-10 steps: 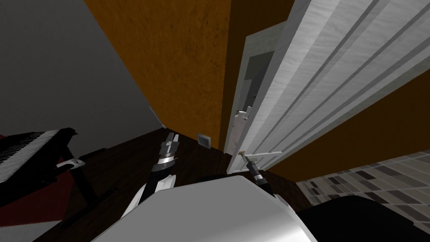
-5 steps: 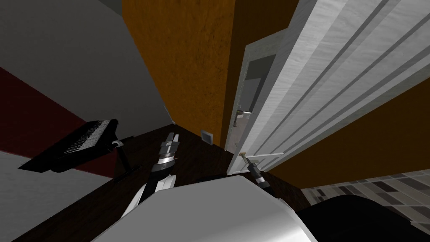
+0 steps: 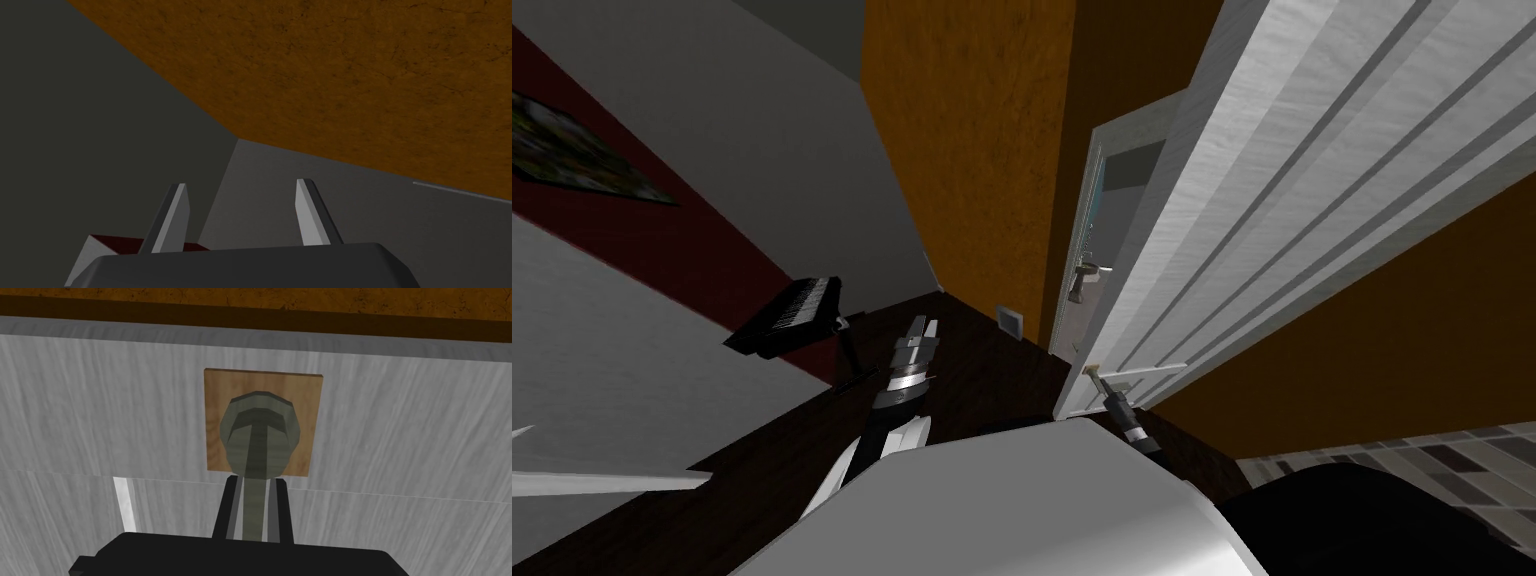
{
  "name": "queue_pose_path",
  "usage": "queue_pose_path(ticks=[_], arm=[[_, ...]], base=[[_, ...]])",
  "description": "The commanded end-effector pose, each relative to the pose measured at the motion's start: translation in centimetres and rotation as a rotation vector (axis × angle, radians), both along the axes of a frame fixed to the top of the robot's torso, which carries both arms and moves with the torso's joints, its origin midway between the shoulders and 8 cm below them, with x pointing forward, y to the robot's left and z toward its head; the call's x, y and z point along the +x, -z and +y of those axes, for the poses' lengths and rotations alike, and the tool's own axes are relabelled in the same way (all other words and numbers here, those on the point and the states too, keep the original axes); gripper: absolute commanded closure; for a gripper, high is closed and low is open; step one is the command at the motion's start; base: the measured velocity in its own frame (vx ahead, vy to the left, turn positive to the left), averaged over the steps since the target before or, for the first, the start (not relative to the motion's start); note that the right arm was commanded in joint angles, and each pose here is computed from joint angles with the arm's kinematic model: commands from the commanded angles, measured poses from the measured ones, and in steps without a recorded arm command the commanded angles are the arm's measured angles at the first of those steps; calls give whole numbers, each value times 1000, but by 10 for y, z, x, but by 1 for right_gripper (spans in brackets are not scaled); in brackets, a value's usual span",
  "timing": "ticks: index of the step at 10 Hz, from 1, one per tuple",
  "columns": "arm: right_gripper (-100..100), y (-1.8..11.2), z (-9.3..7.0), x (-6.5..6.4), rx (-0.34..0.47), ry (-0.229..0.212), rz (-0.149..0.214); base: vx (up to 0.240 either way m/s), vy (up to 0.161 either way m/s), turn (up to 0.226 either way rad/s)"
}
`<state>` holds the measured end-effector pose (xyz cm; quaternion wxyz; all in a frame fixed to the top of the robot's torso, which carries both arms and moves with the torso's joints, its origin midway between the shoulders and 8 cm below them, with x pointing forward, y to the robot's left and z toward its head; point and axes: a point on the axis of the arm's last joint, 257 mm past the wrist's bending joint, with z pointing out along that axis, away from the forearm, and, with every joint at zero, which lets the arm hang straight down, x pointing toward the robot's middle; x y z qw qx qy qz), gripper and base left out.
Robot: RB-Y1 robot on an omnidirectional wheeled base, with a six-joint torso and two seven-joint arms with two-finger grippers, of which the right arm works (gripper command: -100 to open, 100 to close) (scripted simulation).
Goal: Pull the door open
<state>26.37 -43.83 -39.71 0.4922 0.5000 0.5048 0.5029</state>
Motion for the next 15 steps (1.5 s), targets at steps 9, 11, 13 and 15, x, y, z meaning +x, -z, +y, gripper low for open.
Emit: queue_pose_path(ticks=[9, 11, 13, 15], arm=[[100, -4, -7, -11, -5, -18, -9], [100, -4, -3, -9, -2, -24, -9], [100, -3, -3, -10, -1, -27, -5], [100, -3, -4, -11, -2, -30, -6]], base=[[-218, -62, 164], [-162, -15, 87], [-180, -55, 149], [-218, -64, 167]])
